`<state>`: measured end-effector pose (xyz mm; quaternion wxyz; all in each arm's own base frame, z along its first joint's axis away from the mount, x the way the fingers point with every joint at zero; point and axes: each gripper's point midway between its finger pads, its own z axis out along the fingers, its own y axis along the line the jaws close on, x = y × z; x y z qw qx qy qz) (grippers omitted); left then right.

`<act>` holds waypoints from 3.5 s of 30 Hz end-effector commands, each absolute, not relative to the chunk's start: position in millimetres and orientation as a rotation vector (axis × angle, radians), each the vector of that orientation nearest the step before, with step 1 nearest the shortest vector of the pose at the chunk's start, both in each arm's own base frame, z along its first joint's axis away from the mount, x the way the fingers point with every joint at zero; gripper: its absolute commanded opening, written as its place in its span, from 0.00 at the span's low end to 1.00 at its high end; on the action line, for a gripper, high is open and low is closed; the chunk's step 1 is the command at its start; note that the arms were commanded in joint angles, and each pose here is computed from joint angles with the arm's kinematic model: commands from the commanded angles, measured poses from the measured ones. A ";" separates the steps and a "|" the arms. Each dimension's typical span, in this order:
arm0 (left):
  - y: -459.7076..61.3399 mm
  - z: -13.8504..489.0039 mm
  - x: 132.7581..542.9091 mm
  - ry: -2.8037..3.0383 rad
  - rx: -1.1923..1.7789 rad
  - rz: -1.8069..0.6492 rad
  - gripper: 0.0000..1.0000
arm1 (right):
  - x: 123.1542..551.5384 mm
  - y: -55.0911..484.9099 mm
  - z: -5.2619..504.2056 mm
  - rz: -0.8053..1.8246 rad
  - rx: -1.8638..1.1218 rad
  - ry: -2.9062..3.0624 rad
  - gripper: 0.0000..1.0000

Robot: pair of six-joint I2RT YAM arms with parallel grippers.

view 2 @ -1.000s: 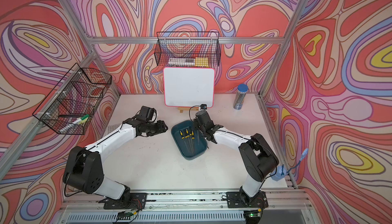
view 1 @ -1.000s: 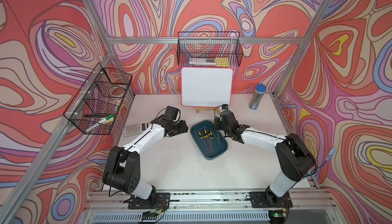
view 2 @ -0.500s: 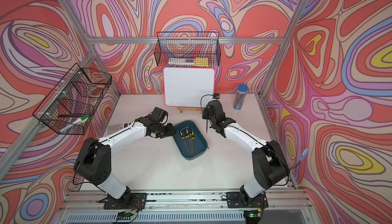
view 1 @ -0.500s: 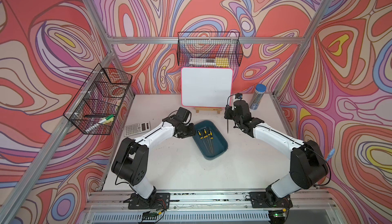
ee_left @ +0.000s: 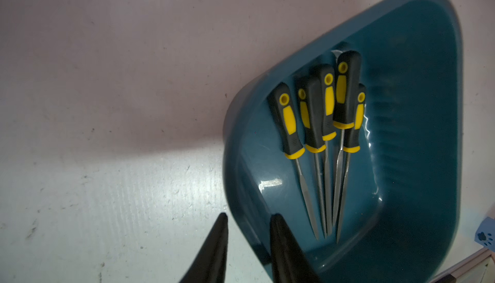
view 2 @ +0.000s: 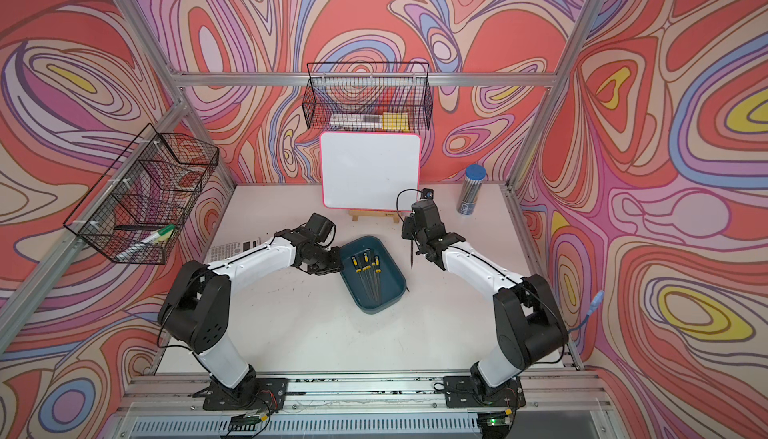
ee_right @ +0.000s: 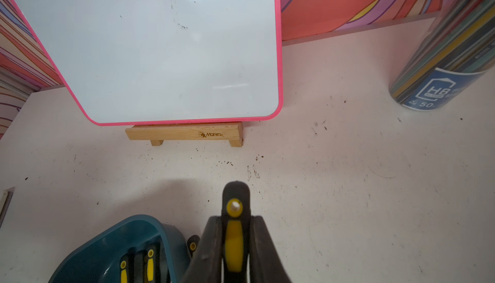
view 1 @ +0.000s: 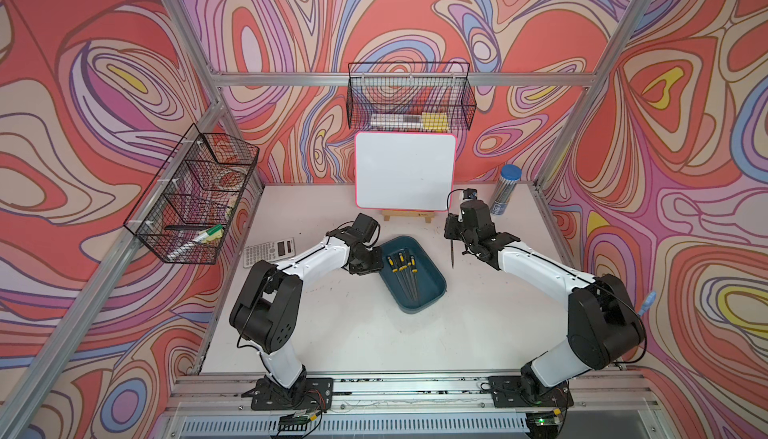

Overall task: Take the file tool out of the storage box
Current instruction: Pick up the storage box at the center of the board, then place the storage box at the center of the board.

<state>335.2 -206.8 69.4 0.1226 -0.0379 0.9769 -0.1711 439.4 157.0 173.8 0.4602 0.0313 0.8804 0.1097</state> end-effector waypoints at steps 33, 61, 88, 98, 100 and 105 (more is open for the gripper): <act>-99.7 85.4 358.4 2.808 -0.139 -0.084 0.08 | 441.4 191.6 47.1 0.241 -0.350 2.448 0.15; -92.5 75.5 348.7 2.817 -0.186 -0.102 0.10 | 414.2 242.4 20.5 0.301 -0.322 2.499 0.15; -91.9 74.8 347.6 2.815 -0.180 -0.112 0.18 | 431.5 187.0 16.0 0.173 -0.280 2.560 0.20; -96.2 81.6 348.1 2.789 -0.188 -0.160 0.30 | 427.3 182.4 14.7 0.162 -0.250 2.554 0.40; -97.4 83.7 348.6 2.780 -0.186 -0.173 0.31 | 431.5 181.9 25.0 0.159 -0.241 2.528 0.46; -101.5 95.3 355.8 2.739 -0.180 -0.209 0.33 | 439.4 195.1 58.7 0.219 -0.233 2.453 0.54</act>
